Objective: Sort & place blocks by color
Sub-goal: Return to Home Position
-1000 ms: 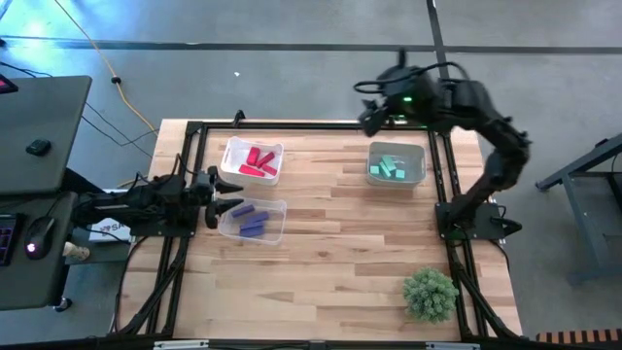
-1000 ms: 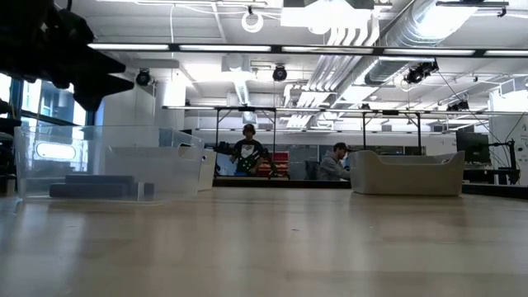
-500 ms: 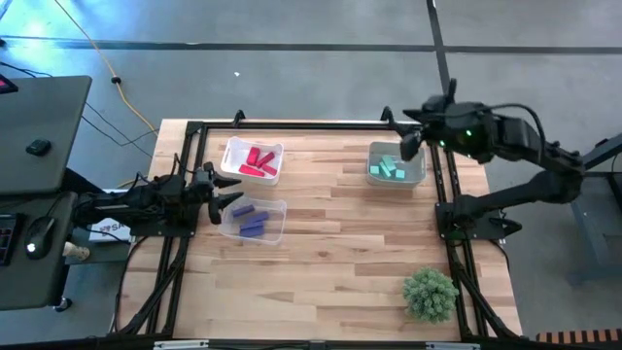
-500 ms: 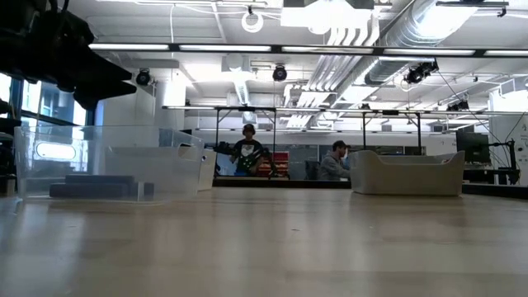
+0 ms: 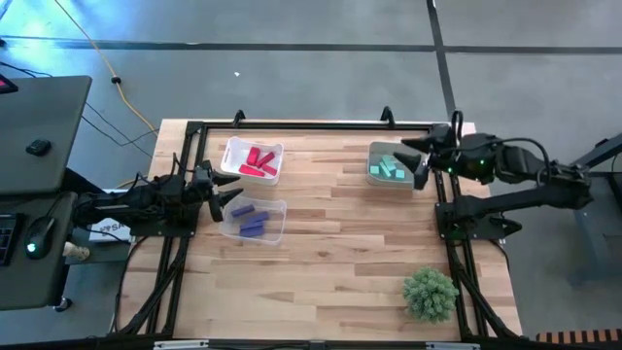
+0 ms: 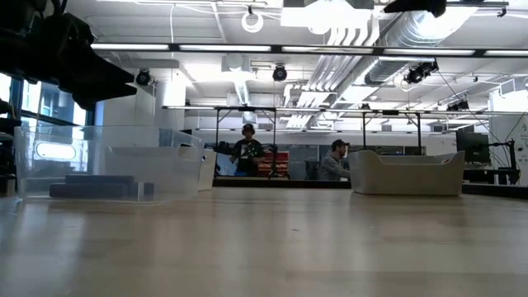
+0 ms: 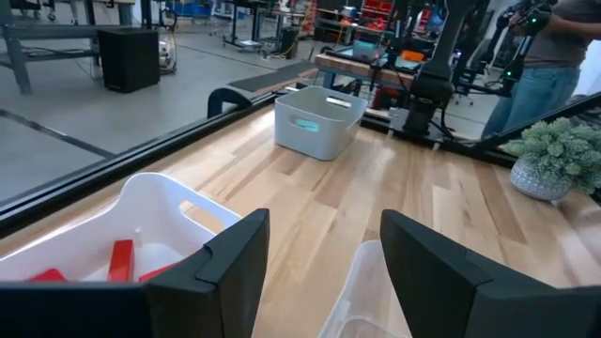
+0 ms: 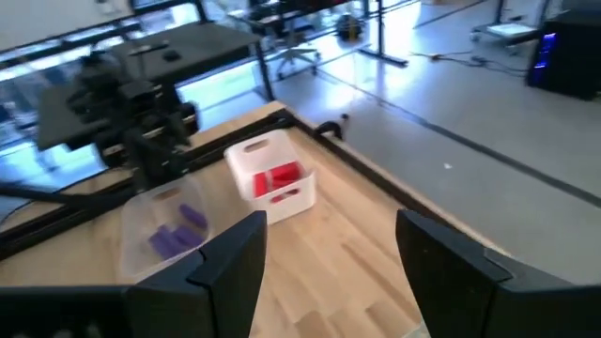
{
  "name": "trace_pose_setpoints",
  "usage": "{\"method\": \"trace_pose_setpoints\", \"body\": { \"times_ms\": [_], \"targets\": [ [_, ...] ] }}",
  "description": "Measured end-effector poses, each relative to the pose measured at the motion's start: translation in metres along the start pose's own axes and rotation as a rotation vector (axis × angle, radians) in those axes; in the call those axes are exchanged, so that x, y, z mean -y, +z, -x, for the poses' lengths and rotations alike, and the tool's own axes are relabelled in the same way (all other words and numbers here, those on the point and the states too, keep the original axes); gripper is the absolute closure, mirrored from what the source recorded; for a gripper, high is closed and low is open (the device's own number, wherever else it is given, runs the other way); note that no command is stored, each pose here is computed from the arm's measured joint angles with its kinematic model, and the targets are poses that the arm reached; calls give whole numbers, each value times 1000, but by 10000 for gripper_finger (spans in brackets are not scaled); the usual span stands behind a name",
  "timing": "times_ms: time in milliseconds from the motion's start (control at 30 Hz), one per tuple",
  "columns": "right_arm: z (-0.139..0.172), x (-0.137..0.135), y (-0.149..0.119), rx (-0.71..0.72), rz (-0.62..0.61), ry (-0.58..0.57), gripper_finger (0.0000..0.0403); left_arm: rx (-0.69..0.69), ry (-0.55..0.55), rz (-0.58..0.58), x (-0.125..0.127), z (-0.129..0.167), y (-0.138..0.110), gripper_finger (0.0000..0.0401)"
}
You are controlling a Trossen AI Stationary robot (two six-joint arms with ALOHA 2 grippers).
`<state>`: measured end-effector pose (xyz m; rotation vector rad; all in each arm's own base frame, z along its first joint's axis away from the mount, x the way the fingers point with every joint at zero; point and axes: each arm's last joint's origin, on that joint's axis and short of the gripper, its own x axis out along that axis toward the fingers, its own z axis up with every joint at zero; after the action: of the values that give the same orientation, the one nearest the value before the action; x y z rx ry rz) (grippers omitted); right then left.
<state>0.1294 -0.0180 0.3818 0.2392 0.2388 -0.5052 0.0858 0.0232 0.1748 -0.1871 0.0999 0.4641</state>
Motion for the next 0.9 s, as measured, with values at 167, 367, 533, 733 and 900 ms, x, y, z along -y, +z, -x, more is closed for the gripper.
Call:
{"method": "trace_pose_setpoints", "body": {
  "times_ms": [167,367,533,733,900],
  "targets": [
    [-1,4,-29,-16,3,80,176,0,-1,0,0,0,0,208],
    [1,10,-62,62,-37,252,176,0,-3,0,0,0,0,208],
    [2,17,-87,89,-56,318,176,0,-3,0,0,0,0,208],
    [0,24,-113,92,-84,340,176,0,-3,0,0,0,0,208],
    [-4,26,-129,88,-86,370,176,0,-3,0,0,0,0,208]
  ]
}}
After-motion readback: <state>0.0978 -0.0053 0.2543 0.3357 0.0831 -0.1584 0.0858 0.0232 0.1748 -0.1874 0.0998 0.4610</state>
